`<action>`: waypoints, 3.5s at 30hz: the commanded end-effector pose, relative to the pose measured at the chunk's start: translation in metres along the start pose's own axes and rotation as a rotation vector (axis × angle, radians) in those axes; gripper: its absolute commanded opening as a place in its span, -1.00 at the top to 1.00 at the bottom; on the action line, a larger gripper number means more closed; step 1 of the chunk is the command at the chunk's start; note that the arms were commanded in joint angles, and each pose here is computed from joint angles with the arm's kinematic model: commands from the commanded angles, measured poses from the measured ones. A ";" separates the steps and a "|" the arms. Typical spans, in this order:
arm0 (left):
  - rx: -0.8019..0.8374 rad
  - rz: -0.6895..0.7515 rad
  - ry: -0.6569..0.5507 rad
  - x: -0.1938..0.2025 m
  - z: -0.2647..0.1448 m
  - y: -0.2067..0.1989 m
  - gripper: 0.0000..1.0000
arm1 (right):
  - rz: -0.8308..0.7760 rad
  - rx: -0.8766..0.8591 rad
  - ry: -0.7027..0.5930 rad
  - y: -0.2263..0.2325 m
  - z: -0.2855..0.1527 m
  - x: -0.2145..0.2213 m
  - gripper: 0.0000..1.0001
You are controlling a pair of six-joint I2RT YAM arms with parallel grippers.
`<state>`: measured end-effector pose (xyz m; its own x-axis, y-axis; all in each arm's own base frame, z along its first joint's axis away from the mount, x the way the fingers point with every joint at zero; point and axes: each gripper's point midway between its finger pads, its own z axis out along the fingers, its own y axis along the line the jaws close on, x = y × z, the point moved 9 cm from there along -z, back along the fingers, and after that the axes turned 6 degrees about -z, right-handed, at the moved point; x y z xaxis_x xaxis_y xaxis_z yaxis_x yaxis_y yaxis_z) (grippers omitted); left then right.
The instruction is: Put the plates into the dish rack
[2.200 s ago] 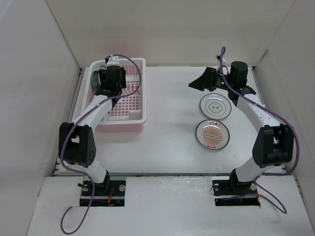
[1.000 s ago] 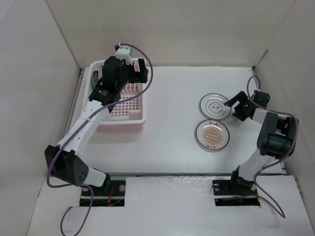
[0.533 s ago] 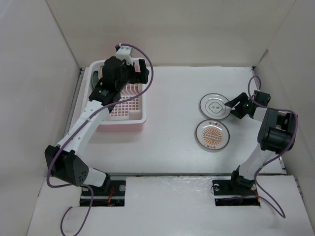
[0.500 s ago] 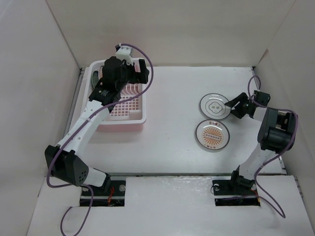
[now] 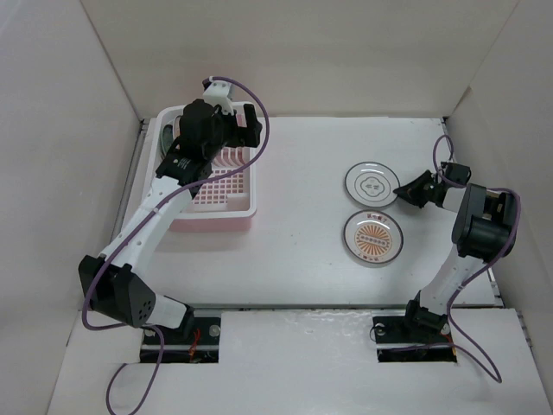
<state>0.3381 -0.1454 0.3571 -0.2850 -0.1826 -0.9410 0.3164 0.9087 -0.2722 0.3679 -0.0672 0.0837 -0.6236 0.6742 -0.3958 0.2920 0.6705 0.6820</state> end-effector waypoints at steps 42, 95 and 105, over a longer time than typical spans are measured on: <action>0.416 -0.153 0.328 0.059 0.066 -0.027 -0.91 | -0.504 -0.913 -0.054 0.258 -0.042 0.040 1.00; -0.759 0.201 -0.103 0.053 0.042 0.091 1.00 | -0.566 -0.716 0.050 0.245 -0.021 0.066 -0.91; -0.780 0.187 -0.078 0.065 0.063 0.105 1.00 | -0.575 -0.722 0.055 0.246 -0.017 0.065 -0.91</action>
<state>0.3955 -0.0886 0.2234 -0.3423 0.0540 -0.9381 -0.3140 0.9344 0.1683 0.3821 0.1328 0.2061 -0.6551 0.2748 -0.7038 -0.5028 0.5368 0.6776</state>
